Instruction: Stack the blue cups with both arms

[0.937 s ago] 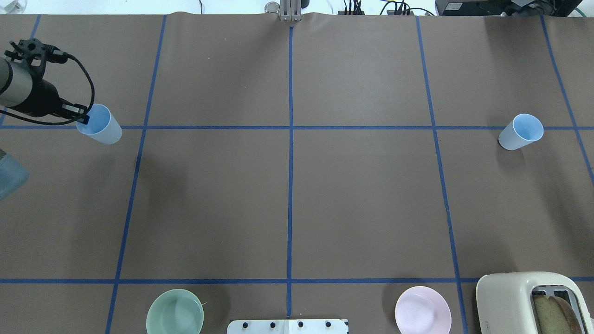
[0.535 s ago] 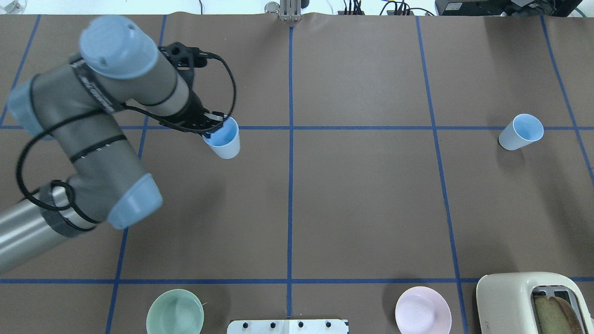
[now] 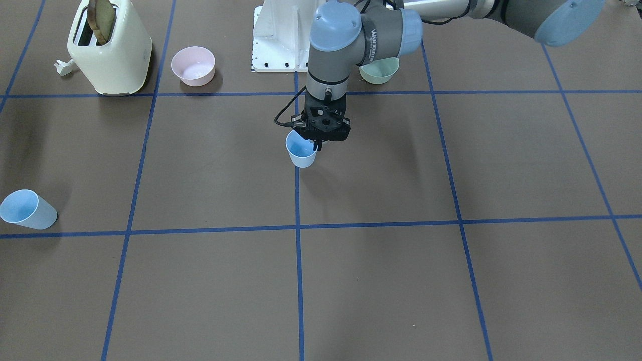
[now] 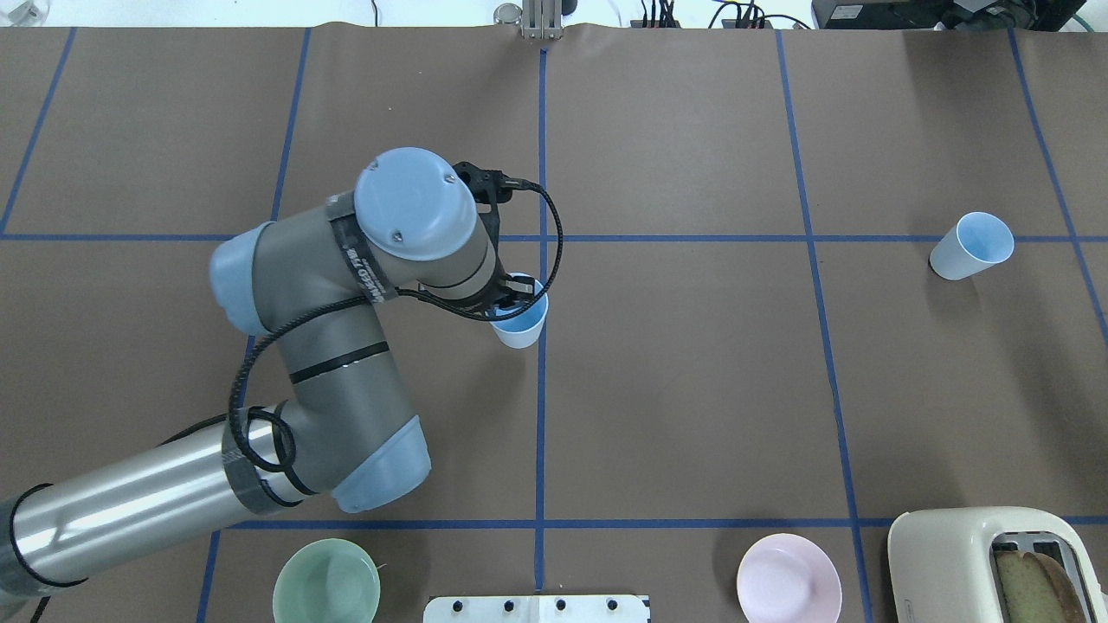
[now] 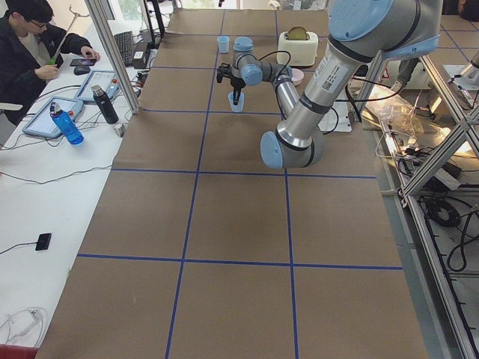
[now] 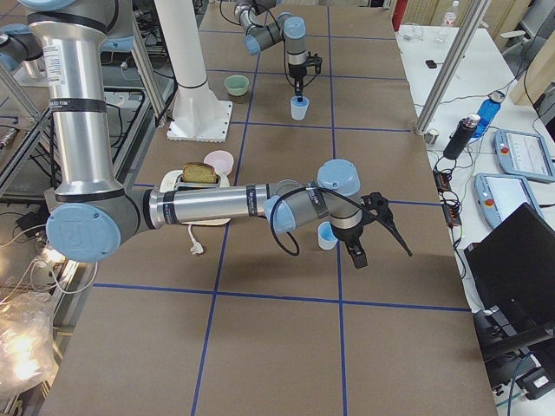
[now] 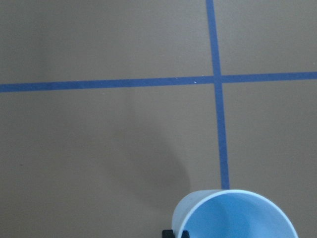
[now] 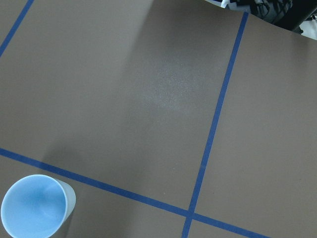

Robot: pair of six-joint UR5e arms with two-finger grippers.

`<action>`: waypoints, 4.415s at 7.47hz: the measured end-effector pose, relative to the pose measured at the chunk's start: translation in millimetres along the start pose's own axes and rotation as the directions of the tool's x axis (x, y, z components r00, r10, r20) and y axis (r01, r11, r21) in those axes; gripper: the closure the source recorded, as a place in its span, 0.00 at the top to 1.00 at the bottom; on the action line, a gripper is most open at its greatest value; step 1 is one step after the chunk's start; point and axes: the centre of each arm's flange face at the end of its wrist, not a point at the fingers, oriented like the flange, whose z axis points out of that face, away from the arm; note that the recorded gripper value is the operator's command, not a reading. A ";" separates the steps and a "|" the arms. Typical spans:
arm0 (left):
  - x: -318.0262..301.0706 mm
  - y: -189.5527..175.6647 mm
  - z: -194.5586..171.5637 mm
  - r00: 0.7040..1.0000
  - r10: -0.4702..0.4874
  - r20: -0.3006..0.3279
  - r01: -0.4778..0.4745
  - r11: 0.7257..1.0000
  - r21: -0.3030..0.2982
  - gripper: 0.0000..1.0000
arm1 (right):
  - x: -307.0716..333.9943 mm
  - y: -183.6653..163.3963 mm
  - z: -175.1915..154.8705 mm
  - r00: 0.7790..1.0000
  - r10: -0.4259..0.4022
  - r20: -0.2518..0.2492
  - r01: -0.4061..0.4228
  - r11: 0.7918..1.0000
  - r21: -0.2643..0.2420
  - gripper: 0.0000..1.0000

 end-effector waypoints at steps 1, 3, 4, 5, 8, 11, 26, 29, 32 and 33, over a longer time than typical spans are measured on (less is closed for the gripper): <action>11.5 7.9 7.9 1.000 0.006 0.006 -0.006 1.000 0.001 0.00 | 0.1 0.1 0.1 1.000 0.000 0.000 0.000 1.000 0.000 1.00; 17.4 16.4 16.1 1.000 0.014 0.012 -0.014 1.000 -0.001 0.00 | -0.2 -0.2 0.1 1.000 0.000 0.000 0.000 1.000 0.000 1.00; 18.0 17.9 17.8 1.000 0.016 0.013 -0.016 1.000 -0.002 0.00 | -0.5 -0.3 0.3 1.000 0.000 0.000 0.000 1.000 -0.001 1.00; 17.7 18.3 19.2 1.000 0.018 0.015 -0.018 1.000 -0.003 0.02 | -0.6 -0.5 0.3 1.000 -0.001 0.001 0.001 1.000 -0.001 1.00; 8.8 19.3 30.7 1.000 0.023 0.011 -0.023 1.000 0.000 0.63 | -1.0 -1.2 0.1 1.000 -0.001 0.001 0.001 1.000 0.000 1.00; 0.6 6.4 10.0 0.999 0.033 -0.019 -0.033 0.999 0.028 0.98 | -2.8 -3.3 -0.3 1.000 -0.007 0.001 0.007 1.000 0.002 1.00; -780.9 -107.6 -153.0 0.976 0.175 0.129 -0.146 0.967 -0.209 0.99 | -123.1 -38.9 123.7 0.971 -0.185 0.154 0.210 0.963 -0.167 0.97; -792.3 -95.1 -145.5 0.977 0.169 0.129 -0.139 0.968 -0.209 0.99 | -107.7 -27.2 141.6 0.976 -0.162 0.146 0.191 0.960 -0.207 0.16; -793.0 -94.2 -145.0 0.977 0.169 0.129 -0.140 0.968 -0.208 0.99 | -100.7 -23.3 151.4 0.979 -0.154 0.132 0.182 0.957 -0.226 0.00; -793.1 -94.1 -145.0 0.977 0.169 0.129 -0.140 0.968 -0.208 0.99 | -102.1 -24.8 151.1 0.979 -0.156 0.131 0.182 0.957 -0.224 0.00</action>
